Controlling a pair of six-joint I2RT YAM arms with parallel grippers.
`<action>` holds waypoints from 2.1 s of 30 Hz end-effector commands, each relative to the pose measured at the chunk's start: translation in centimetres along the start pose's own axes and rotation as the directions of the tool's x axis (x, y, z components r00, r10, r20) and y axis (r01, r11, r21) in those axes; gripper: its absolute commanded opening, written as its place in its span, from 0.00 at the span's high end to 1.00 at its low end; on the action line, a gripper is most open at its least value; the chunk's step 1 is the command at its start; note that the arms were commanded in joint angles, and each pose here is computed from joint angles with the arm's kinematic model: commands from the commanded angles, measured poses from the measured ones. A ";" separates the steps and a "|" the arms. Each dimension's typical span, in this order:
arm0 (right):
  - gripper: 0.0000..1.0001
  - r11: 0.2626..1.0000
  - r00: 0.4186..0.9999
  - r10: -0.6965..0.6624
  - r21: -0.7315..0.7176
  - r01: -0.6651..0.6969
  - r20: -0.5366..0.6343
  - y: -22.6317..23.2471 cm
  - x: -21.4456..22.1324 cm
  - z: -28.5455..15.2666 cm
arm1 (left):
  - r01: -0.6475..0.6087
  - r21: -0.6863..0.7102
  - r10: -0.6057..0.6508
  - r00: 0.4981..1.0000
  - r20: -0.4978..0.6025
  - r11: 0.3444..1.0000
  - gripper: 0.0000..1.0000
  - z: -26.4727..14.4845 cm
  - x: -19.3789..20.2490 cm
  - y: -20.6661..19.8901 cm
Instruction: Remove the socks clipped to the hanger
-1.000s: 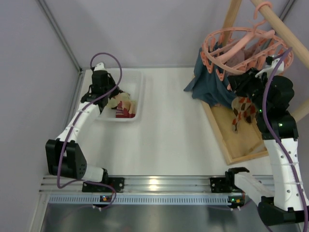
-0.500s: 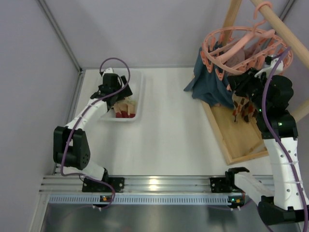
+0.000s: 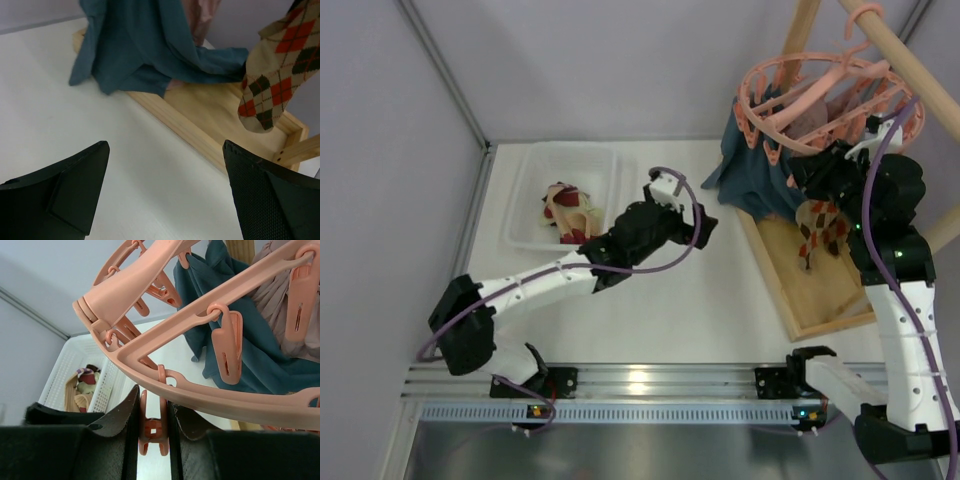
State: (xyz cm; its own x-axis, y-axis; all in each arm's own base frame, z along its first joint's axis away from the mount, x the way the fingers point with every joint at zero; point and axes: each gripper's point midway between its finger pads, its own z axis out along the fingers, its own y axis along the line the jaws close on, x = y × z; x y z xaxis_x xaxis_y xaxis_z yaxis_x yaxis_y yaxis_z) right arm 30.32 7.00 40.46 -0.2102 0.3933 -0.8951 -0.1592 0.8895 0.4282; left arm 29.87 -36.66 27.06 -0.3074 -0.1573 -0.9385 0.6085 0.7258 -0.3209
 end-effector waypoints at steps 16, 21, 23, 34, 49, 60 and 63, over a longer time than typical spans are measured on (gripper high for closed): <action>1.00 0.999 1.000 0.005 -0.045 -0.005 -0.002 1.6 -1.1 -1.7 | -0.066 0.202 0.061 0.998 0.031 0.977 0.12 9.1 5.9 -17.4; 1.00 0.998 1.000 0.018 -0.059 -0.018 -0.003 1.9 -1.2 -1.8 | -0.102 0.202 0.099 0.995 0.026 0.974 0.07 11.8 7.9 -18.1; 1.00 0.998 1.000 0.019 -0.060 -0.019 0.000 2.0 -1.2 -1.8 | -0.137 0.221 0.129 0.990 0.054 0.966 0.05 12.6 7.3 -19.0; 1.00 0.998 1.000 0.017 -0.065 -0.017 -0.001 2.1 -1.2 -2.1 | -0.169 0.151 0.159 0.984 0.075 0.974 0.02 17.5 10.5 -18.8; 0.95 0.999 1.000 -0.003 -0.037 0.002 -0.016 1.4 -0.7 -2.2 | -0.170 0.180 0.158 0.984 0.079 0.969 1.00 16.3 8.6 -18.6; 0.27 0.999 0.997 -0.024 -0.035 0.021 -0.072 1.3 0.4 -3.4 | -0.085 0.227 0.077 0.996 0.042 0.970 1.00 8.6 4.6 -17.2; 0.22 0.999 0.997 -0.029 -0.035 0.027 -0.068 1.7 0.1 -4.9 | -0.072 0.235 0.063 0.997 0.045 0.969 1.00 7.6 3.3 -17.4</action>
State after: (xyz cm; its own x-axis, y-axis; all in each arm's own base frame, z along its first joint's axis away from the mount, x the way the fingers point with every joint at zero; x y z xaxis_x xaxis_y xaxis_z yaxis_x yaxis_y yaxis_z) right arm 27.66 7.48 38.86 -0.3216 0.3625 -0.8747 -0.1578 0.8904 0.4270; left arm 24.50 -55.70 24.52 -0.2356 -0.0560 -0.9702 0.7746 0.5921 -0.2223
